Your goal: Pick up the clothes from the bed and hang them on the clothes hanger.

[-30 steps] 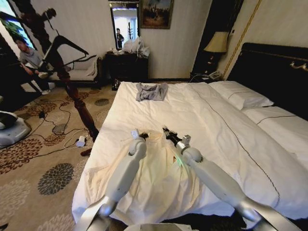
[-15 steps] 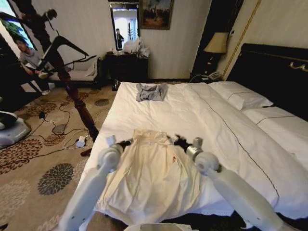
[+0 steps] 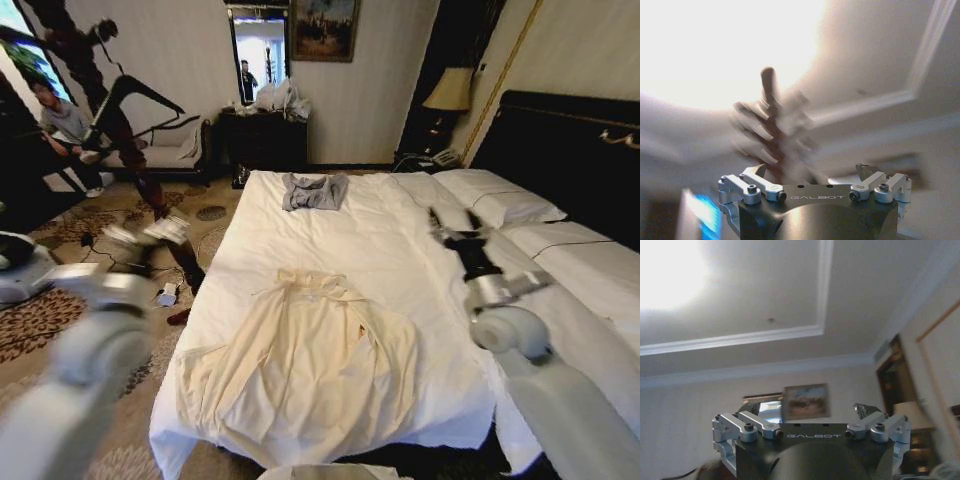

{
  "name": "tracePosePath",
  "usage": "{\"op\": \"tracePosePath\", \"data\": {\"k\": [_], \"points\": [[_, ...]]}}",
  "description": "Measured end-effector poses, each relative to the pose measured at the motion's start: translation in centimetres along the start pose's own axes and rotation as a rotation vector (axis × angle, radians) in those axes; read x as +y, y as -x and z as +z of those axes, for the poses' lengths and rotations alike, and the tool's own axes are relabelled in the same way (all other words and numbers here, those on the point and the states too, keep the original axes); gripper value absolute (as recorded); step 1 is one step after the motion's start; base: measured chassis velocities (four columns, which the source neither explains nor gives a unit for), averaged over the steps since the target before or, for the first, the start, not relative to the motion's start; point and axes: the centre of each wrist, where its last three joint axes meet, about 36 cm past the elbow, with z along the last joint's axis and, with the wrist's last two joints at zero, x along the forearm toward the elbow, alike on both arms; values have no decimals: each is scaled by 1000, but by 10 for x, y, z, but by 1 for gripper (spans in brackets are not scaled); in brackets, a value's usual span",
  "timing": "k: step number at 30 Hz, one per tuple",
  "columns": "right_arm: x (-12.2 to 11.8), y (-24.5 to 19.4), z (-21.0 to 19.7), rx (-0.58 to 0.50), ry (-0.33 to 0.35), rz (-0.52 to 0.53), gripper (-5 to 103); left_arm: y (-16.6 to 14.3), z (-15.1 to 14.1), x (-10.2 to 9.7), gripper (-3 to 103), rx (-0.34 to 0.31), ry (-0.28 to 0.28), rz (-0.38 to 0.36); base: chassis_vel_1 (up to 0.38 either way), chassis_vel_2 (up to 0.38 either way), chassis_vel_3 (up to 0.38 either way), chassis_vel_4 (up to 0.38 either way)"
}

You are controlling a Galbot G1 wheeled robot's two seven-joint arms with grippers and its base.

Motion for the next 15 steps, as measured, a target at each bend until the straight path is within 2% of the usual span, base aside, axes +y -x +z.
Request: {"op": "tracePosePath", "data": {"k": [1, 2, 3, 5, 6, 8, 9, 10, 11, 13, 14, 15], "points": [[-7, -8, 0, -5, -3, 33, 100, -10, 7, 17, 100, 5, 81, -72, 0, 0, 0, 0], [-11, -12, 1, -5, -7, 49, 100, -21, 15, 22, 100, 28, 109, -115, 0, 0, 0, 0], [-11, -12, 1, -5, -7, 49, 100, -21, 15, 22, 100, 28, 109, -115, 0, 0, 0, 0], [-19, -18, 3, -2, -19, 78, 100, -52, 44, 27, 100, 46, 167, -157, 0, 0, 0, 0], [-21, -20, 4, 1, -21, 87, 100, -64, 56, 30, 100, 55, 179, -139, 0, 0, 0, 0], [-22, -21, 5, 2, -22, 90, 100, -68, 61, 30, 100, 64, 179, -131, 0, 0, 0, 0], [-24, -23, 7, 4, -22, 101, 100, -82, 72, 20, 100, 127, 115, -96, 0, 0, 0, 0], [-25, -25, 9, 8, -20, 111, 100, -88, 72, 3, 100, 217, -2, -83, 0, 0, 0, 0], [-25, -25, 9, 8, -20, 111, 100, -88, 72, 3, 100, 217, -2, -83, 0, 0, 0, 0], [-25, -26, 11, 15, -15, 124, 100, -87, 57, -26, 100, 349, -235, -39, 0, 0, 0, 0], [-24, -26, 14, 24, -9, 132, 100, -78, 36, -47, 100, 427, -465, 33, 0, 0, 0, 0], [-24, -26, 14, 24, -9, 132, 100, -78, 36, -47, 100, 427, -465, 33, 0, 0, 0, 0]]}}
